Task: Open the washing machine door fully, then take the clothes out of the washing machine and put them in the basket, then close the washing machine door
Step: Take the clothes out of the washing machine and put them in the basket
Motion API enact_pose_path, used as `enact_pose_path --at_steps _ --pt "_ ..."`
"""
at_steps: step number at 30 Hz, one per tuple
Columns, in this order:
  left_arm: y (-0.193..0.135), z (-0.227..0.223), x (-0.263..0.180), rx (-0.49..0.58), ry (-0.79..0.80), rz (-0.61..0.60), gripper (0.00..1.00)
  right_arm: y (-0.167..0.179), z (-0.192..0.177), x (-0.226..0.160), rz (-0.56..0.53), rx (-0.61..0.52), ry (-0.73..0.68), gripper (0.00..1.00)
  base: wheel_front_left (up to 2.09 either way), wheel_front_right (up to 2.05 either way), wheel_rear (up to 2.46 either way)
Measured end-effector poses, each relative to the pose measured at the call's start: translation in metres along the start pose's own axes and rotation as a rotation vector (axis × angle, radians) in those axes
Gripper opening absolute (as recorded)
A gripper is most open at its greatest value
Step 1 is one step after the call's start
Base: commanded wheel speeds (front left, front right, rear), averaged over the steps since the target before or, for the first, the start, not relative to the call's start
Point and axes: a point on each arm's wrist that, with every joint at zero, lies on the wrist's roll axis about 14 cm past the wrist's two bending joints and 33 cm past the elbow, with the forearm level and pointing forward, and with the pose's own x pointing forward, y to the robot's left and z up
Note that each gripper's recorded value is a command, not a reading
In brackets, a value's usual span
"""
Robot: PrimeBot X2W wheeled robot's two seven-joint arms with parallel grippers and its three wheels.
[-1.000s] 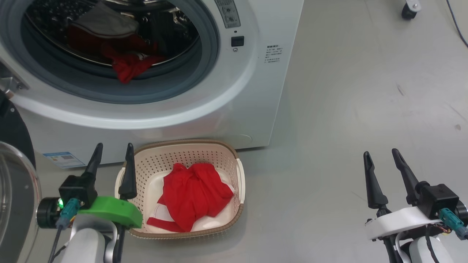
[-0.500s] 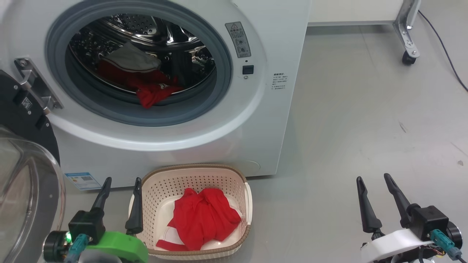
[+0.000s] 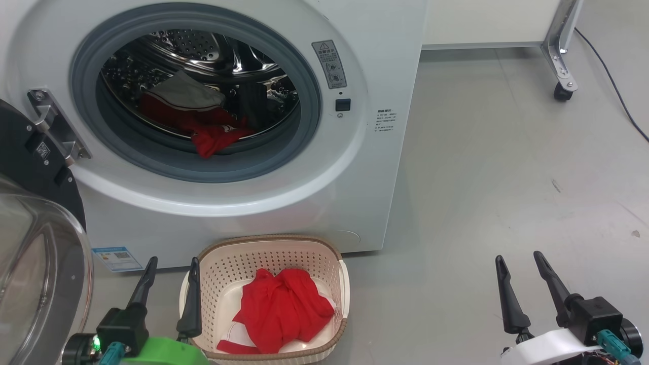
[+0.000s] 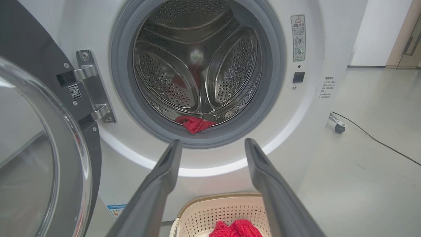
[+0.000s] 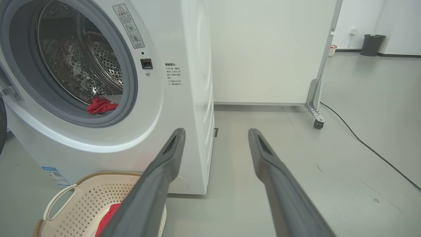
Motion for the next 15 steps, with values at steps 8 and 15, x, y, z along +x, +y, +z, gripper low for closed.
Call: enact_pose_path --at_steps 8,15 --pt "-0.0015 0.0018 -0.0045 -0.001 -0.006 -0.001 1.00 0.0003 0.0021 -0.0008 -0.004 -0.001 -0.007 1.00 0.00 0.00 0.00" --pt "-0.0050 0.0046 -0.0044 -0.003 -0.013 -0.008 1.00 0.0004 0.0017 -0.0010 -0.004 0.000 -0.001 1.00 0.00 0.00 0.00"
